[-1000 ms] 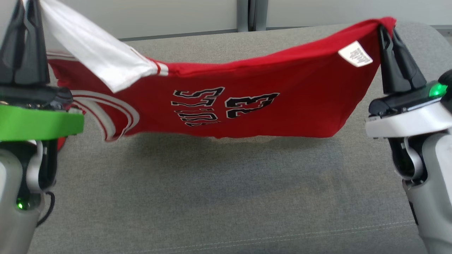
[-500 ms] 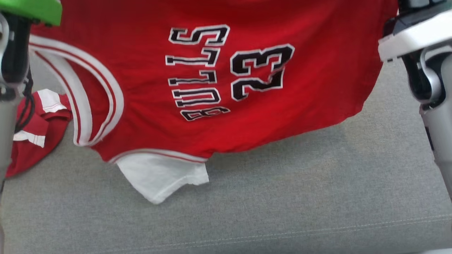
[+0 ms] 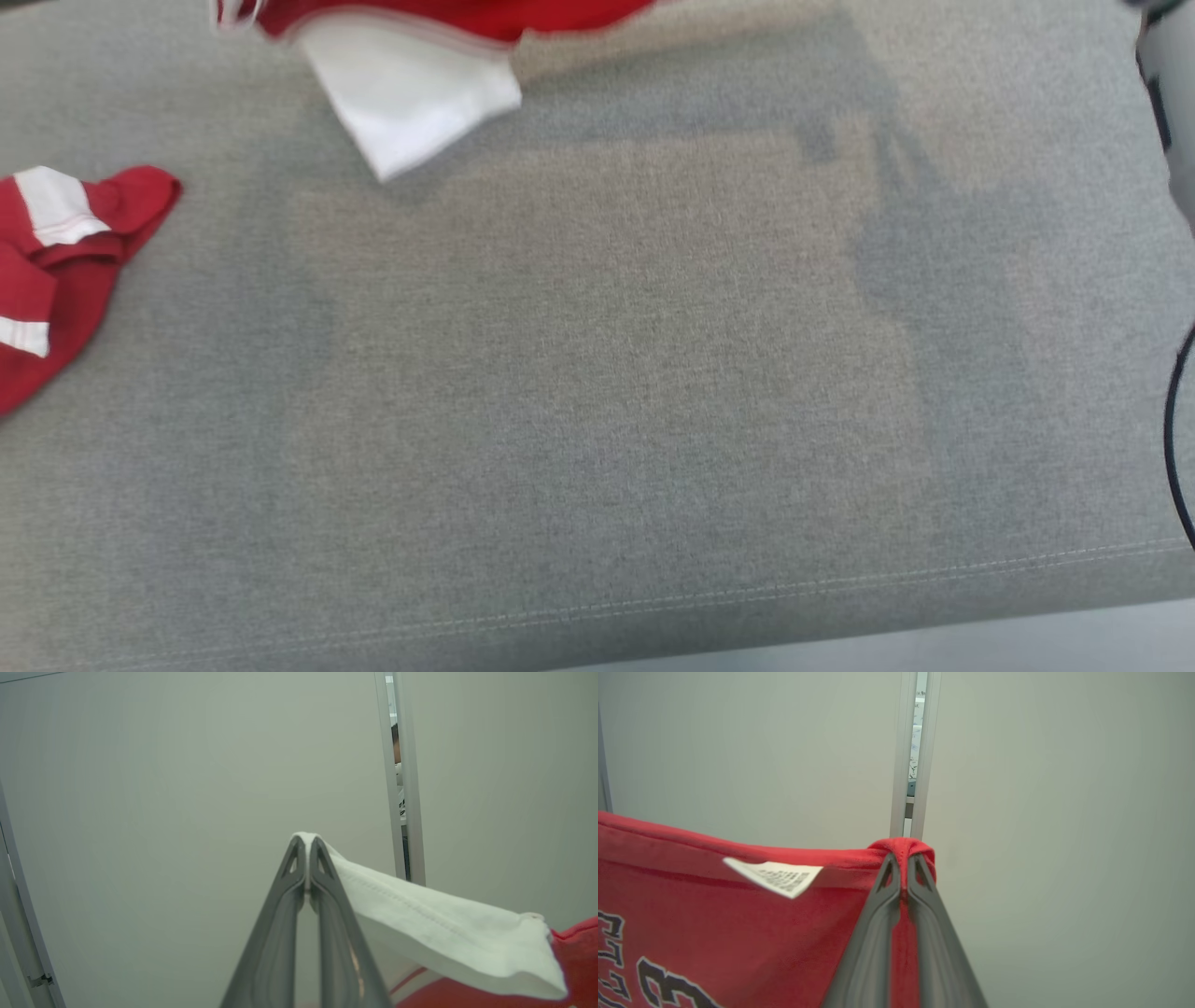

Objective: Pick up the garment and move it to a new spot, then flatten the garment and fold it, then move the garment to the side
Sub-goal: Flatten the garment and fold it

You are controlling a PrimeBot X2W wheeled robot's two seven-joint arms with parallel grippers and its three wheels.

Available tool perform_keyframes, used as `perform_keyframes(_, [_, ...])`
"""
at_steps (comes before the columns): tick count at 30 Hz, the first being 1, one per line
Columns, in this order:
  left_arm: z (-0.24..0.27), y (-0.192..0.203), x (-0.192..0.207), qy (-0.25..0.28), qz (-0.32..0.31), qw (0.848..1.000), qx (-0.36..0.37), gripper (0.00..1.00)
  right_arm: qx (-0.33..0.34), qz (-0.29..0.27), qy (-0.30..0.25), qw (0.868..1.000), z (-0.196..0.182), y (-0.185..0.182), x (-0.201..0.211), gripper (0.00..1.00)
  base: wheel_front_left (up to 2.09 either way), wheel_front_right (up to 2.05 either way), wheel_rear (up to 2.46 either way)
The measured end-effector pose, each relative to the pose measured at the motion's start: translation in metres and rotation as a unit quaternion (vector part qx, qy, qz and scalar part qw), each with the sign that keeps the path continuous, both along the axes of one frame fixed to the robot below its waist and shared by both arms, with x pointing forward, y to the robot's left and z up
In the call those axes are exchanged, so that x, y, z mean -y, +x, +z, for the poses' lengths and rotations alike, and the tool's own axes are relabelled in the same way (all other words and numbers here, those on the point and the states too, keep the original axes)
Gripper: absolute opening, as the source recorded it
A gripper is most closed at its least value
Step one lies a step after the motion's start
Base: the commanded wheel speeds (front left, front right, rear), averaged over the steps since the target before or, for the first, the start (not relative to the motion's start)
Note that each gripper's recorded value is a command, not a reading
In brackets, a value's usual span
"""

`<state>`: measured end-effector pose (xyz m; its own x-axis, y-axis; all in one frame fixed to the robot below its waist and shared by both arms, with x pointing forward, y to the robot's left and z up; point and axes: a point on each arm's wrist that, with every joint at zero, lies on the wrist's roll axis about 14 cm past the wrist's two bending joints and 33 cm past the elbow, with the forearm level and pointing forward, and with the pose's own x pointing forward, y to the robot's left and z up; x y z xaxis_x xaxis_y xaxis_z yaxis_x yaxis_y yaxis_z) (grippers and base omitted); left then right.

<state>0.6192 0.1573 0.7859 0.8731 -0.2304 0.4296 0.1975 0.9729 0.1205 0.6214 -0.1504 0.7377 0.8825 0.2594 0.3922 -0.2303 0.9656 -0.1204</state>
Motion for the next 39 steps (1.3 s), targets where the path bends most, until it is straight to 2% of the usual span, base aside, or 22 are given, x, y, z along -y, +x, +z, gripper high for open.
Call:
perform_keyframes(6, [-0.003,0.033,0.001,0.007,0.008,1.000,0.028,0.00,0.001,-0.014,0.023,1.000,0.002,0.034,-0.002,0.00,0.00,0.00,0.00])
perform_keyframes(8, [-0.020,0.047,0.004,0.008,0.007,1.000,0.013,0.00,-0.019,-0.021,0.017,0.999,-0.016,0.046,-0.002,0.00,0.00,0.00,0.00])
perform_keyframes(13, [-0.095,0.079,0.012,-0.019,-0.004,0.997,-0.077,0.00,-0.075,-0.033,-0.003,0.997,-0.073,0.071,-0.003,0.00,0.00,0.00,0.00])
perform_keyframes(17, [-0.152,0.095,0.010,-0.045,-0.002,0.988,-0.148,0.00,-0.108,-0.021,-0.027,0.994,-0.116,0.084,-0.015,0.00,0.00,0.00,0.00])
perform_keyframes(18, [-0.152,0.095,0.010,-0.045,-0.002,0.988,-0.148,0.00,-0.108,-0.021,-0.027,0.994,-0.116,0.084,-0.015,0.00,0.00,0.00,0.00])
perform_keyframes(21, [-0.188,0.100,0.007,-0.081,-0.001,0.979,-0.188,0.00,-0.134,-0.011,-0.040,0.990,-0.149,0.088,-0.022,0.00,0.00,0.00,0.00])
perform_keyframes(23, [-0.215,0.098,0.005,-0.090,0.002,0.973,-0.214,0.00,-0.154,0.002,-0.044,0.987,-0.175,0.086,-0.030,0.00,0.00,0.00,0.00])
perform_keyframes(28, [-0.265,0.077,0.003,-0.164,-0.003,0.955,-0.249,0.00,-0.192,0.031,-0.024,0.981,-0.222,0.072,-0.042,0.00,0.00,0.00,0.00])
perform_keyframes(33, [-0.308,0.040,-0.003,-0.182,-0.003,0.943,-0.279,0.00,-0.229,0.055,0.018,0.972,-0.254,0.045,-0.044,0.00,0.00,0.00,0.00])
perform_keyframes(37, [-0.331,0.007,-0.007,-0.204,-0.004,0.934,-0.294,0.00,-0.277,0.064,0.056,0.957,-0.286,0.014,-0.041,0.00,0.00,0.00,0.00])
perform_keyframes(39, [-0.338,-0.009,-0.013,-0.207,-0.002,0.932,-0.299,0.00,-0.285,0.068,0.077,0.953,-0.289,0.003,-0.039,0.00,0.00,0.00,0.00])
